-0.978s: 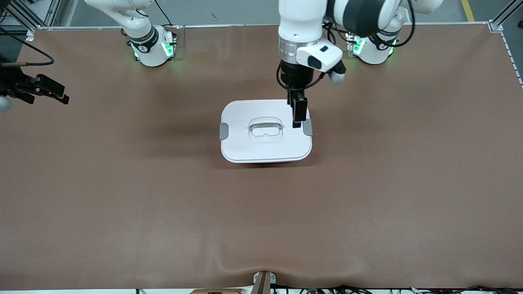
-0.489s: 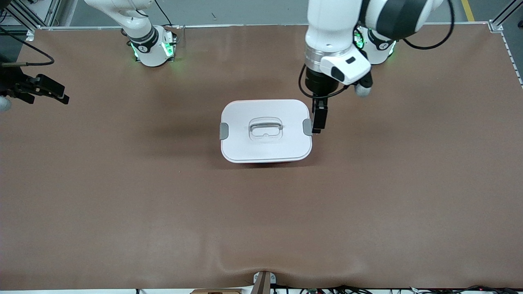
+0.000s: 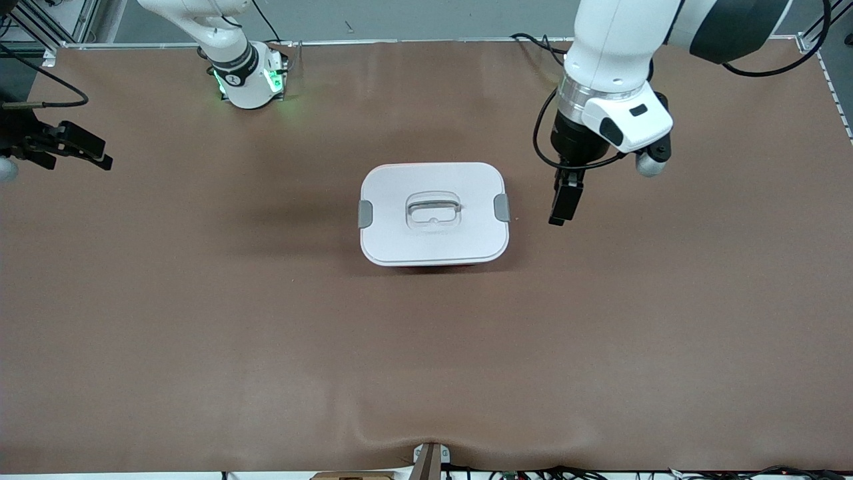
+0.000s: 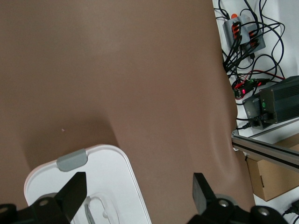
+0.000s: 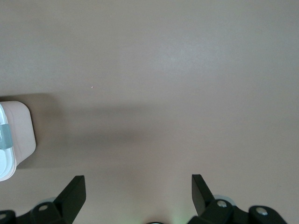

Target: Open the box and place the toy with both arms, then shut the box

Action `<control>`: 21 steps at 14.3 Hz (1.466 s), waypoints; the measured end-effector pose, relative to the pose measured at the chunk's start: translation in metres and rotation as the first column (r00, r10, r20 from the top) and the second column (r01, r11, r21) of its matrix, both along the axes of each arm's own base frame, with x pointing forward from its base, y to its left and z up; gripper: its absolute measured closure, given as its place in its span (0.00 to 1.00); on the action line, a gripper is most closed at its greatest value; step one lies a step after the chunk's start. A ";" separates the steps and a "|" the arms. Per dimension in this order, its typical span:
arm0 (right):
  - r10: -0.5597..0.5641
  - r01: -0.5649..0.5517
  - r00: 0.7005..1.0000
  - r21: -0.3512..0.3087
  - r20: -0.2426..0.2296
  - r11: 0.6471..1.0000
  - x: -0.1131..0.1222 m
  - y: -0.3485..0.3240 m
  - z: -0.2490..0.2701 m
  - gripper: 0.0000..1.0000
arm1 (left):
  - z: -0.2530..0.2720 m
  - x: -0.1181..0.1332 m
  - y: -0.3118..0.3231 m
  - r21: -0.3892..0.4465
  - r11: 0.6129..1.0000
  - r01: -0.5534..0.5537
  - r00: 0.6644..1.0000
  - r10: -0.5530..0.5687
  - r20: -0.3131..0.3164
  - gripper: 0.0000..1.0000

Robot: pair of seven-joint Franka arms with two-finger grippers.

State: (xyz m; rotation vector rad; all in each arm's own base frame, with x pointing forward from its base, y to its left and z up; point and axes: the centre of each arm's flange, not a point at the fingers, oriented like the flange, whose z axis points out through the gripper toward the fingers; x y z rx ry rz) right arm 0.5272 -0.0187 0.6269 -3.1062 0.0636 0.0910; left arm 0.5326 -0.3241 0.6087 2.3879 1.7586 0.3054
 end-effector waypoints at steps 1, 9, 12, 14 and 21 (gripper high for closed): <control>0.000 0.000 1.000 0.000 0.000 1.000 0.000 0.000 0.000 0.00 | -0.001 0.003 0.006 0.016 0.999 0.036 0.999 -0.036 -0.006 0.00; 0.003 -0.003 1.000 0.000 0.001 1.000 0.000 0.001 0.000 0.00 | 0.017 0.038 0.116 0.002 0.943 0.334 0.941 -0.333 -0.060 0.00; 0.017 -0.017 1.000 -0.001 0.009 1.000 0.000 0.007 0.004 0.00 | 0.021 0.050 0.171 -0.040 0.908 0.418 0.906 -0.420 -0.063 0.00; 0.025 -0.025 1.000 -0.001 0.012 1.000 0.001 0.011 0.005 0.00 | 0.024 0.051 0.195 -0.037 0.876 0.481 0.873 -0.483 -0.067 0.00; 0.025 -0.025 1.000 -0.001 0.011 1.000 0.000 0.011 0.005 0.00 | 0.030 0.043 0.276 0.008 0.638 0.770 0.633 -0.761 -0.142 0.00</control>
